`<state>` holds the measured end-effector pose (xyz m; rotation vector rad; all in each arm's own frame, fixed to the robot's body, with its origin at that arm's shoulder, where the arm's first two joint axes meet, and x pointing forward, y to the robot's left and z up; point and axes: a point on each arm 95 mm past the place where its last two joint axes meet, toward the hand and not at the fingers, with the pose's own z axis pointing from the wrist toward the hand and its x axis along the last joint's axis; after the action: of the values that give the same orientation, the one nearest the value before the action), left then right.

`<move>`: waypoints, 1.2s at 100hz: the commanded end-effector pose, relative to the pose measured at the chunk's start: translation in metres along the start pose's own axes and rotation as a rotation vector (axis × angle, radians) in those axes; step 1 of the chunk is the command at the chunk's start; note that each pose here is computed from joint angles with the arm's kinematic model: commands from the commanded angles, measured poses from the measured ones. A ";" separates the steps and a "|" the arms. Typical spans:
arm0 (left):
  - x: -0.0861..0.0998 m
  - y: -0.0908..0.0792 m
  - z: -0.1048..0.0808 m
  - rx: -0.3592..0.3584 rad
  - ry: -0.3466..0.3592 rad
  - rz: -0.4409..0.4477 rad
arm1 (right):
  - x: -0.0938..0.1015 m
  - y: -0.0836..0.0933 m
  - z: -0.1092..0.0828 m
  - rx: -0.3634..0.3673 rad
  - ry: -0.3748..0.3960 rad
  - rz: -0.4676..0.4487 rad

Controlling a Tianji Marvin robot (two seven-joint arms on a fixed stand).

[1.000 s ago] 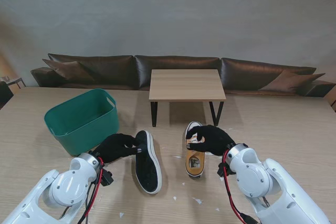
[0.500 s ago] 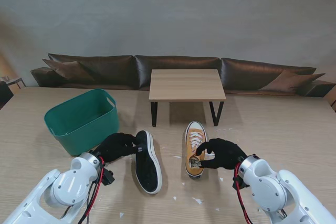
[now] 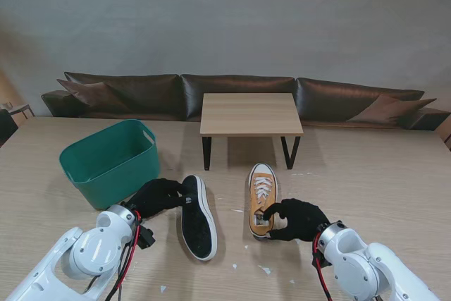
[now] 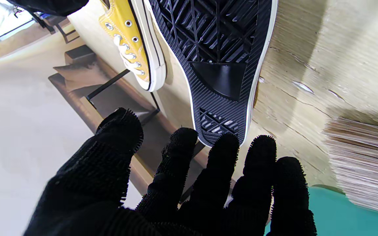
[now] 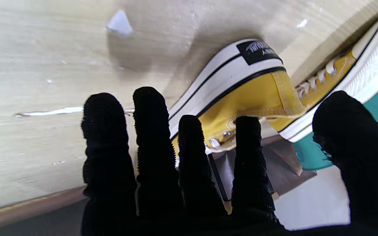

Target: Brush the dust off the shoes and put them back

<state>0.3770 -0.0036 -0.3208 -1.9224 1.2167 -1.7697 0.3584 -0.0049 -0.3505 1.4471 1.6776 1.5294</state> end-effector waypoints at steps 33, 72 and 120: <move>0.001 0.006 0.004 -0.016 -0.001 -0.025 | 0.012 -0.026 0.010 0.020 -0.040 -0.140; 0.002 0.006 0.010 -0.011 0.007 -0.043 | 0.022 -0.047 0.022 -0.044 -0.019 -0.262; 0.002 0.007 0.010 0.029 0.029 -0.043 | 0.026 -0.065 0.029 -0.101 -0.013 -0.342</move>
<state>0.3851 -0.0091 -0.3249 -1.9156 1.1515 -1.8251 0.3583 0.0390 -0.3959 1.0301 1.6533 1.4040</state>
